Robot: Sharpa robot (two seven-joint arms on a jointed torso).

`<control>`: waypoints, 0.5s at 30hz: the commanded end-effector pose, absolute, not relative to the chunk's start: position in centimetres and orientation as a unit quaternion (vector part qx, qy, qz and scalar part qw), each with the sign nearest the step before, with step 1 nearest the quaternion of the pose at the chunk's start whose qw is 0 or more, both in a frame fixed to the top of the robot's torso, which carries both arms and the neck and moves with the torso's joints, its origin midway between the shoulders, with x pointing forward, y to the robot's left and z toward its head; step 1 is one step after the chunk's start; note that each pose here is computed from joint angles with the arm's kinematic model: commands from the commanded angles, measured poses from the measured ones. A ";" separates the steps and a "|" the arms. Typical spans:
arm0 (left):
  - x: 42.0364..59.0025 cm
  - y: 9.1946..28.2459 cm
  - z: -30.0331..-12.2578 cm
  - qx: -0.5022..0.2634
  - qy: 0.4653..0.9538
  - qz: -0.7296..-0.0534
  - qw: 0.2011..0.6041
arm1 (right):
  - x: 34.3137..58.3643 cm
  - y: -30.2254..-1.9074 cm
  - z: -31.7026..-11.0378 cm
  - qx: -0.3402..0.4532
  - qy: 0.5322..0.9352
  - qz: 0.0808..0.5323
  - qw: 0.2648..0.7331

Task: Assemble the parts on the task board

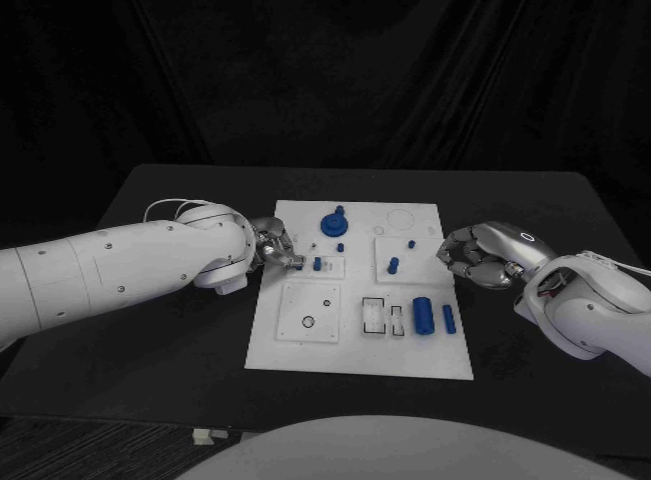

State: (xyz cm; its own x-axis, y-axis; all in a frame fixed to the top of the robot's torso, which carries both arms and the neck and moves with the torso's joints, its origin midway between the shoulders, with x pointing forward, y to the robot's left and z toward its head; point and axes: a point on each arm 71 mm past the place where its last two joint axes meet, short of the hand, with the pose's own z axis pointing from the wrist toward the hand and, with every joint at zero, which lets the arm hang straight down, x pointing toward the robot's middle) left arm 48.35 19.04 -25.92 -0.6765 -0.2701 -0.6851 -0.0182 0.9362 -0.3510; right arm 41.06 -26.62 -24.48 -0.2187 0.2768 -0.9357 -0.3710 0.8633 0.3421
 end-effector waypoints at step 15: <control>48.2 18.9 -26.3 -0.065 0.907 -0.149 0.388 | 41.0 -26.7 -24.5 -0.029 0.737 0.254 0.626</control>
